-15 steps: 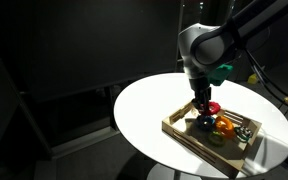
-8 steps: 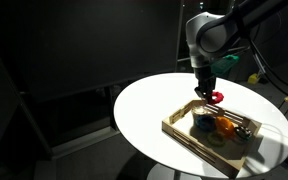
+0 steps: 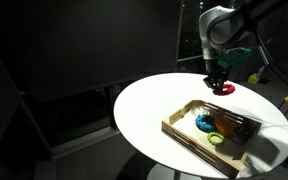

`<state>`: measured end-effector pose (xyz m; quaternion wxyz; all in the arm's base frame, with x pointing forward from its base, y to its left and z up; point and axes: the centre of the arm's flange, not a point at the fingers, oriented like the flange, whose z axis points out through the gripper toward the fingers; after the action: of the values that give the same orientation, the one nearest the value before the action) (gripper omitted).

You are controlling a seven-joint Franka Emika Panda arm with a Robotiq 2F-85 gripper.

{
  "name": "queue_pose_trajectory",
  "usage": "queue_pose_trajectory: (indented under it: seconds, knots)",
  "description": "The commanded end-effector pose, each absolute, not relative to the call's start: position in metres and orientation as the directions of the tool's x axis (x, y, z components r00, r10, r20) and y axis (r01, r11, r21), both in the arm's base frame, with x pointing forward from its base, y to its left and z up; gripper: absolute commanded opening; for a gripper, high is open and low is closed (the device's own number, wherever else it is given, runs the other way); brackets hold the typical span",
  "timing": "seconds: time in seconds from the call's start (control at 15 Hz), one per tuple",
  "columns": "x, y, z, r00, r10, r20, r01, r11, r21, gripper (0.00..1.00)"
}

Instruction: Pick up the red ring and put it on the table

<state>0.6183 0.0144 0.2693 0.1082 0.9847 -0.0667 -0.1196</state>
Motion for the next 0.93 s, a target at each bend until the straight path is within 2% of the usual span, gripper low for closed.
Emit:
queue_pose_trajectory:
  seconds: [0.0, 0.87]
  knots:
    - [0.608, -0.016, 0.279, 0.934, -0.288, -0.209, -0.233, -0.939, 0.255, 0.09]
    - [0.587, -0.064, 0.229, 0.762, -0.628, -0.158, -0.566, -0.764, 0.311, 0.09]
